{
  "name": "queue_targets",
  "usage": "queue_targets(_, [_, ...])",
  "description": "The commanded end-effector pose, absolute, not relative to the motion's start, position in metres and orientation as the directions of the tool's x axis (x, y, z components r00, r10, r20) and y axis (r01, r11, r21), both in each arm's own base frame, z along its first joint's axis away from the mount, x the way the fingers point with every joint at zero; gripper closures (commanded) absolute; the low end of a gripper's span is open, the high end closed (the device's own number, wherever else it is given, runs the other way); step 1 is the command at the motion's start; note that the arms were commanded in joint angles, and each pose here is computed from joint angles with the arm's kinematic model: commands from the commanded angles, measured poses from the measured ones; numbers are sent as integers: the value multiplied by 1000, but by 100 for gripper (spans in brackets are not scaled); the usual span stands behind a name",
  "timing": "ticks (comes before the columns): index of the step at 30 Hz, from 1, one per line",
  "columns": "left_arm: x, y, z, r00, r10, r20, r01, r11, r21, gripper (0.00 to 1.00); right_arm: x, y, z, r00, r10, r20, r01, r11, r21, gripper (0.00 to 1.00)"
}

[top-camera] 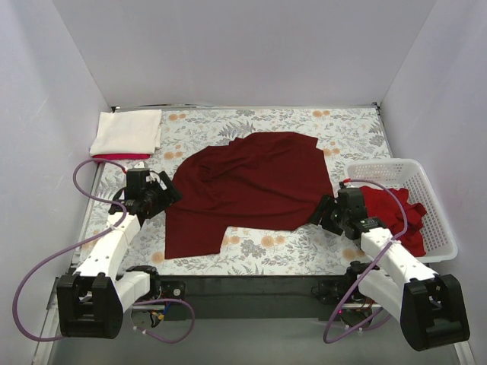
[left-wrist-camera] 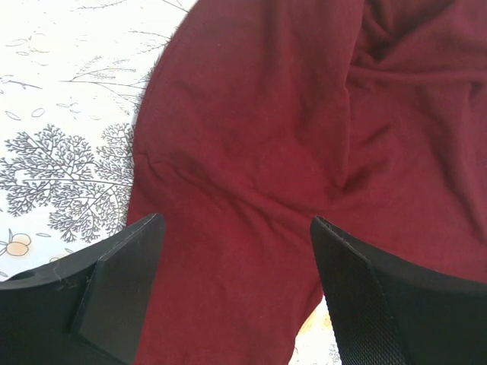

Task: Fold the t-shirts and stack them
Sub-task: Flatten the tshirt out

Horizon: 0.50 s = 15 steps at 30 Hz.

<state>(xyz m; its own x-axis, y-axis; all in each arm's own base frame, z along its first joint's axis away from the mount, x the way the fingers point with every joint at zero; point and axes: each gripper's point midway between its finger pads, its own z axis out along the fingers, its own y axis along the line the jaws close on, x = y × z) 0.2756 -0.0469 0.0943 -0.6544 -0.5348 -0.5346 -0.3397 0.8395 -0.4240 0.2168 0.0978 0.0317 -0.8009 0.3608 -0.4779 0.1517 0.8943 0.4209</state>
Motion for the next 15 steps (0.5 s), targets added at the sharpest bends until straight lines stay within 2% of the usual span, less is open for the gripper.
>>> queue_targets(1, [283,-55,102,-655,-517,-552,-285,845,-453,24,235,97,36,-721,459,-520,205,857,473,34])
queue_targets(7, [285,-56,101,-661,-515,-546,-286,845,-452,25,239,101,23,-729,478,-490,227,844,486,39])
queue_targets(9, [285,-55,101,-660,-516,-546,-287,845,-452,25,242,104,21,-738,479,-476,228,840,492,51])
queue_targets(10, [286,-56,102,-658,-518,-547,-287,844,-454,25,248,108,27,-731,477,-488,206,836,508,63])
queue_targets(12, [286,-56,103,-657,-516,-549,-284,845,-454,25,261,114,41,-726,469,-504,175,834,523,78])
queue_targets(13, [286,-56,103,-659,-515,-548,-284,845,-453,25,266,118,49,-726,462,-509,156,832,533,90])
queue_targets(15, [286,-54,102,-655,-517,-551,-288,845,-450,25,266,119,59,-744,431,-511,146,851,504,99])
